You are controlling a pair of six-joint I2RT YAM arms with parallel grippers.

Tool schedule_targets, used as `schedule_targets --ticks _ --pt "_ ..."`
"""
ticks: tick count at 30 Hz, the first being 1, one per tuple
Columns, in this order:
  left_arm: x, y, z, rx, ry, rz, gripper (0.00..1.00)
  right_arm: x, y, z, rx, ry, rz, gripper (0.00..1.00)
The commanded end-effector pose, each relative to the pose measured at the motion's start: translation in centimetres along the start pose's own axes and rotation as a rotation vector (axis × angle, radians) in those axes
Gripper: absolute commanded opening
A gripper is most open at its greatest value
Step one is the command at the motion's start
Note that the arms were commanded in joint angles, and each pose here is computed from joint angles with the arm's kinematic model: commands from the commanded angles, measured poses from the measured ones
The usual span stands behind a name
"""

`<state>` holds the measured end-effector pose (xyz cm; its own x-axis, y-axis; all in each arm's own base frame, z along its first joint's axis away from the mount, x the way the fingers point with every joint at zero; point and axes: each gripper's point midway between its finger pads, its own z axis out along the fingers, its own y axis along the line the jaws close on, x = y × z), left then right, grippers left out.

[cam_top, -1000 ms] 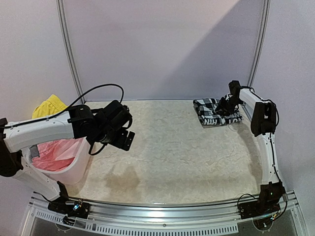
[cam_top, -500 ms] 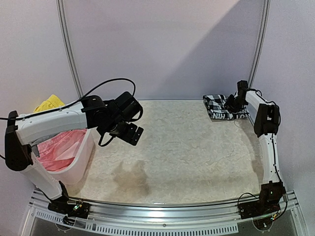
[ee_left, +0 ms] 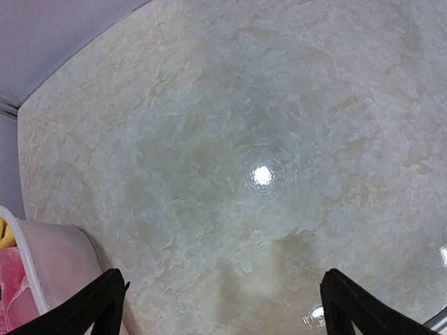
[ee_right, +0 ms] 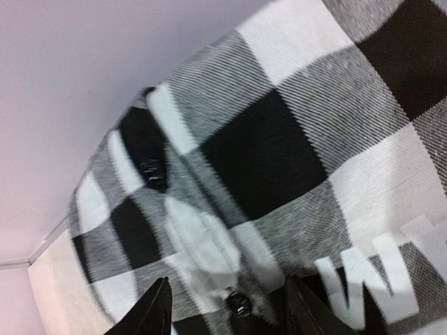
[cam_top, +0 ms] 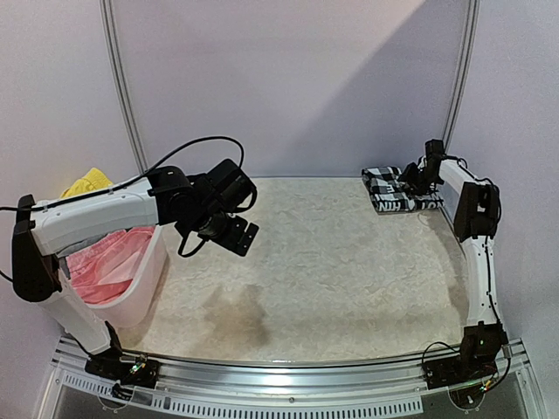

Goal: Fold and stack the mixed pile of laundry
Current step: Move the square-folded shirt to the corner of the board.

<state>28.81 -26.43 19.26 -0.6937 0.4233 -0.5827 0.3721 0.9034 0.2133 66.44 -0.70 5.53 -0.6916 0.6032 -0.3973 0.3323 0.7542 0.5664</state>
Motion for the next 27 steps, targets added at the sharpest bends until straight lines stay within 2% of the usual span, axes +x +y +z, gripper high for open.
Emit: schedule_targets --ticks 1,8,12,16,27 --pt "-0.6 -0.1 -0.5 0.026 -0.031 -0.04 0.99 -3.1 5.8 -7.1 -0.101 -0.077 -0.097 0.56" --pt "-0.5 0.3 -1.3 0.034 -0.072 -0.063 1.0 -1.3 5.1 -9.8 -0.039 -0.033 -0.143 0.58" --pt "-0.2 0.5 -1.4 0.037 -0.088 -0.076 1.0 0.9 3.3 -9.7 0.019 0.022 -0.139 0.54" --pt "0.1 0.7 -1.2 0.036 -0.094 -0.079 0.99 3.4 2.7 -8.7 0.038 0.084 -0.136 0.49" --pt "0.3 1.4 -1.2 -0.003 -0.094 -0.036 1.0 10.1 3.3 -3.6 0.057 0.214 -0.136 0.45"
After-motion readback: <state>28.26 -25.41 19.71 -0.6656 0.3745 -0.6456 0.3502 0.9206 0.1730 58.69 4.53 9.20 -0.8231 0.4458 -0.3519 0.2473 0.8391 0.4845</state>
